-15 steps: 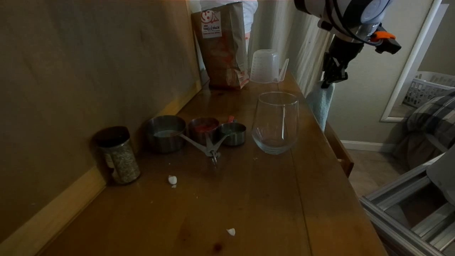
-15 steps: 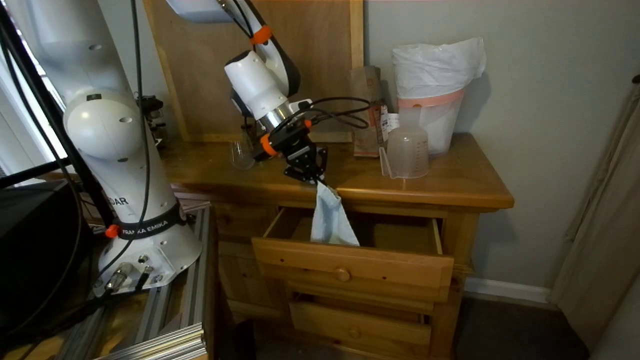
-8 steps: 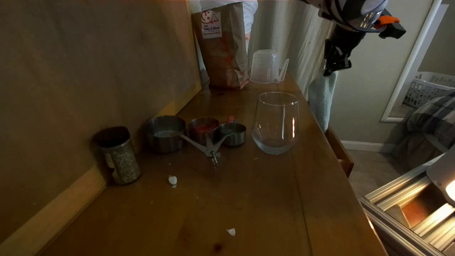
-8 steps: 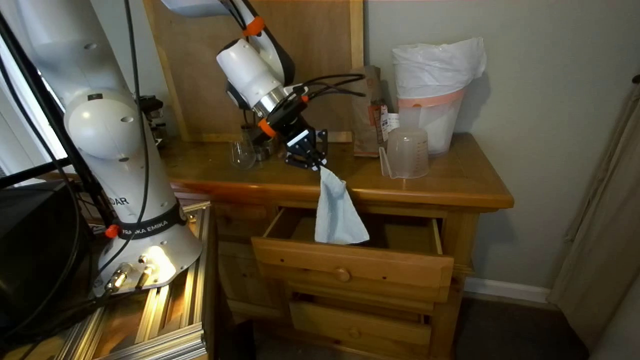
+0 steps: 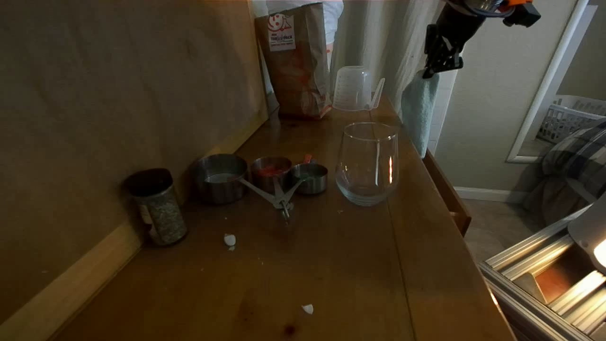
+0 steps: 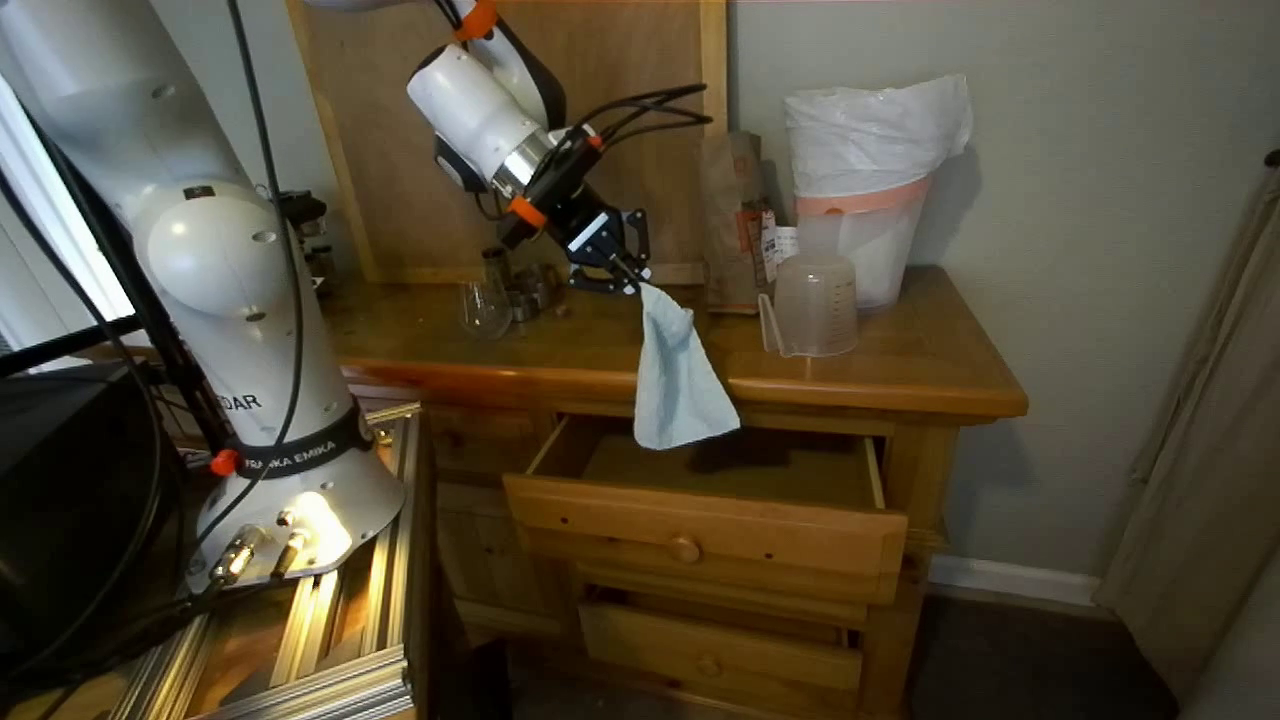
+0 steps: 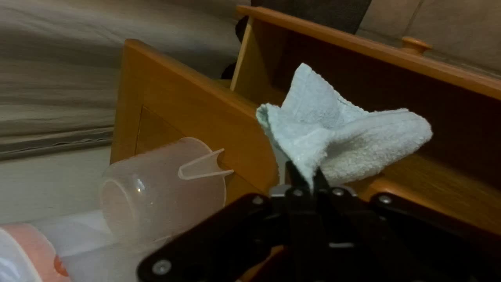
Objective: Open the top right drawer, remove the white towel from it and put it on the dresser
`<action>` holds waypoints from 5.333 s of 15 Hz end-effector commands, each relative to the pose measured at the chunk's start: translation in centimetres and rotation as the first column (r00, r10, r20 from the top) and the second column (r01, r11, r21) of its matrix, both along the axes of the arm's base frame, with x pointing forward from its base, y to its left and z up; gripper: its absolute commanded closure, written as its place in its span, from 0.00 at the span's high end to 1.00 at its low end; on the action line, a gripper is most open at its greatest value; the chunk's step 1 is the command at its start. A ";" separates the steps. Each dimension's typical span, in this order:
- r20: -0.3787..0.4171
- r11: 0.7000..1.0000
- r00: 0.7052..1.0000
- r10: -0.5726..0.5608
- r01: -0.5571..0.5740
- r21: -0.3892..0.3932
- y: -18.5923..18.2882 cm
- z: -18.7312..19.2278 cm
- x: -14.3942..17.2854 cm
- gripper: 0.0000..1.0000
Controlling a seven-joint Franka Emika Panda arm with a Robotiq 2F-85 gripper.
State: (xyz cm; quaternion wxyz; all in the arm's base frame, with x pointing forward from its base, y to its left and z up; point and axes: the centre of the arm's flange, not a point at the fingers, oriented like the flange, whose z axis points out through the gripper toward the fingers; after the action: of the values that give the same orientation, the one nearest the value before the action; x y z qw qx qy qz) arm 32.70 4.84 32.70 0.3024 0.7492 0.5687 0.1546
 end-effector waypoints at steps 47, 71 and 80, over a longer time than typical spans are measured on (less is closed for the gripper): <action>-0.135 0.960 0.990 -0.044 0.079 0.268 8.1 11.3 1.5 0.98; -0.216 0.924 0.926 -0.309 0.347 0.164 -2.4 4.3 -2.4 1.00; -0.211 0.922 0.926 -0.312 0.349 0.170 -1.5 2.4 -3.0 1.00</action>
State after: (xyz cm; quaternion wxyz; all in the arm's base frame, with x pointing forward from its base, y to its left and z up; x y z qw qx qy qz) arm 29.65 3.30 35.12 0.1932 0.8724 0.4397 0.0905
